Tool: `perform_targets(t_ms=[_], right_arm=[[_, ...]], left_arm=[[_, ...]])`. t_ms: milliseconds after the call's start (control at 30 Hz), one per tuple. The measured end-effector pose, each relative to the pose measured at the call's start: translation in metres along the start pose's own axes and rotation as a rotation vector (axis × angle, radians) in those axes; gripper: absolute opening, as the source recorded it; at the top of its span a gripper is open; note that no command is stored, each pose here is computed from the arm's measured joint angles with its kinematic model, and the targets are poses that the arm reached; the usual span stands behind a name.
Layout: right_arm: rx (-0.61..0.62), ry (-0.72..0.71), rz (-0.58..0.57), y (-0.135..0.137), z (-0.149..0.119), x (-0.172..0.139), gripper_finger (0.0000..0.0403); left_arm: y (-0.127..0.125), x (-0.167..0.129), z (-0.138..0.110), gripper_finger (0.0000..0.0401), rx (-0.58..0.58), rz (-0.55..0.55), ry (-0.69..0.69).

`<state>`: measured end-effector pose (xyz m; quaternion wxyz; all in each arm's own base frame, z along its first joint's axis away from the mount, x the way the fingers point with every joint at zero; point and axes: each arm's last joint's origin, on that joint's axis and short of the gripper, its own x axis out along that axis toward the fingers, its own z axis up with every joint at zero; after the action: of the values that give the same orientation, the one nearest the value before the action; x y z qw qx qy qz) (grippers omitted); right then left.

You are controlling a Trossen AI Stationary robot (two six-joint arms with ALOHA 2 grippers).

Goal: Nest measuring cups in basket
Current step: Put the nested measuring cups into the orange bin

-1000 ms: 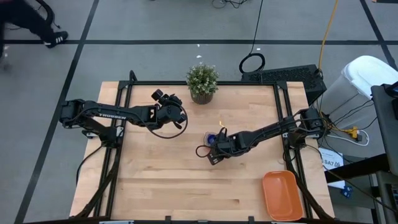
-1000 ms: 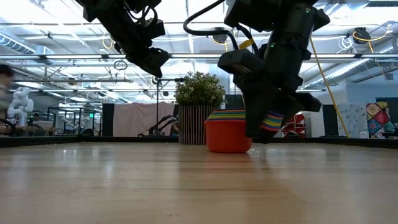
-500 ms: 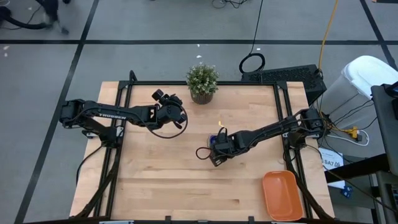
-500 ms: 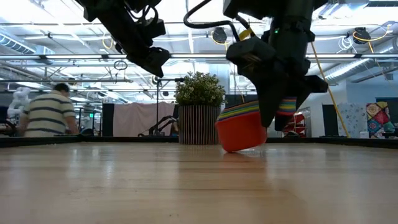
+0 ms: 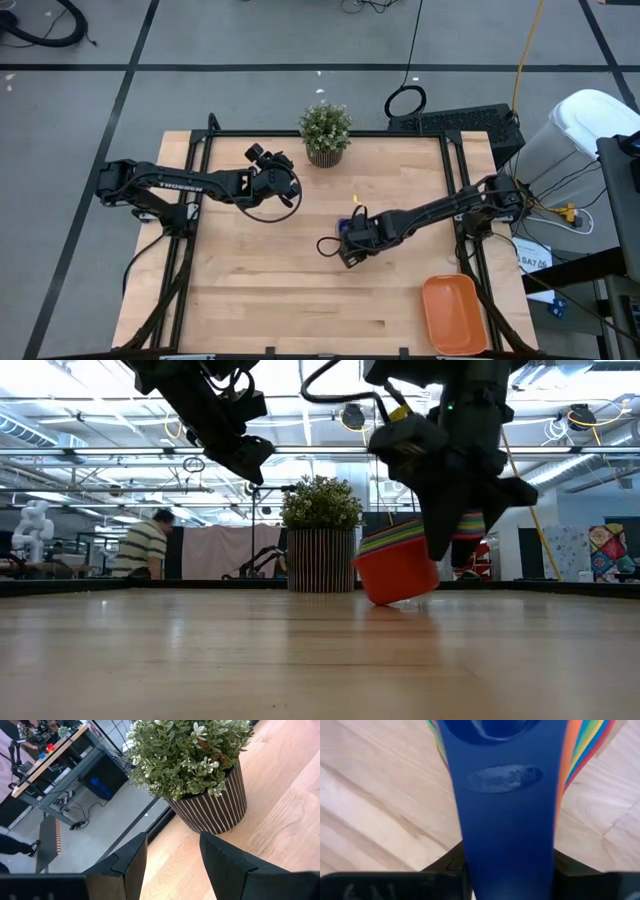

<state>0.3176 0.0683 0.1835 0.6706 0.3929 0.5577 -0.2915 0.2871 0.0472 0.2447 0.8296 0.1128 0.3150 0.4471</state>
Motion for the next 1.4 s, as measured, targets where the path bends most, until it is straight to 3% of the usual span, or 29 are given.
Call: perform_targets(t_ms=[200,400,833,1400], right_arm=[[0.049,0.019,-0.035,-0.009,-0.004,0.009,0.0189],[0.068,0.034,-0.010,-0.013,-0.006,0.018,0.0216],[0.069,0.023,-0.005,-0.018,0.002,0.022,0.0210],[0.000,-0.004,-0.099,-0.015,0.008,0.003,0.0210]], left_arm=[[0.000,0.000,0.000,0.0186,0.002,0.000,0.000],[0.000,0.000,0.000,0.0186,0.004,0.000,0.000],[0.000,0.000,0.000,0.0186,0.009,0.000,-0.001],[0.000,0.000,0.001,0.0186,0.004,0.000,-0.004]])
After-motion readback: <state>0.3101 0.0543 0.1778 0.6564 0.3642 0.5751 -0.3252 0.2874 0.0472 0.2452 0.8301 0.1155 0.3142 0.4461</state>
